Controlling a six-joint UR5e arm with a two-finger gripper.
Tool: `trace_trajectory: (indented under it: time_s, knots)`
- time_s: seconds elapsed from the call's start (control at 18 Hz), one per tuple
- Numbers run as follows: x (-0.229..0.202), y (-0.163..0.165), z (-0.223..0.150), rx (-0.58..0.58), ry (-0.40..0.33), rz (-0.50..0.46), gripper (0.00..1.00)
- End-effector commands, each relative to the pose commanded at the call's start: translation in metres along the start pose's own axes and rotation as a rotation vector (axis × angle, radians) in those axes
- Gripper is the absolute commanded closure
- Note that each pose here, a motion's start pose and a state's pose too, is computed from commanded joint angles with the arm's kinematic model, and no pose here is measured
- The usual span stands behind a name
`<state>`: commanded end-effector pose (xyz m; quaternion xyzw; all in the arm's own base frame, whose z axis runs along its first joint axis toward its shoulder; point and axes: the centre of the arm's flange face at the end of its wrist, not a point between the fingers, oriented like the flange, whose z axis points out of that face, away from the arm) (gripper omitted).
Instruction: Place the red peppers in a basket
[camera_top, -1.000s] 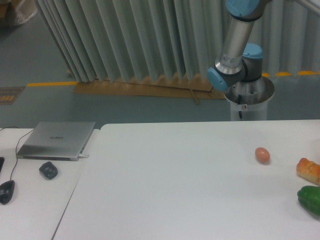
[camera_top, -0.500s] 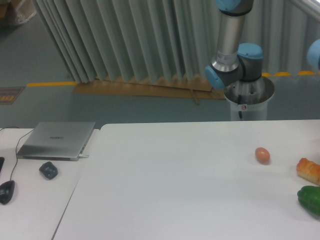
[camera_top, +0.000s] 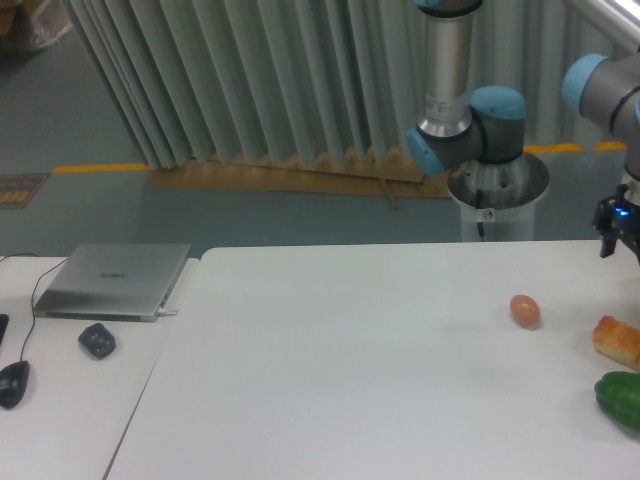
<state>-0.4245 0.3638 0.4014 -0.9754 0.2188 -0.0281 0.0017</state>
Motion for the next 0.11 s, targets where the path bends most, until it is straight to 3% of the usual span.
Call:
trace_trajectory:
  time_s: [0.11]
  knots:
    - [-0.0017, 0.0006, -0.0024, 0.002, -0.006, -0.001, 0.00]
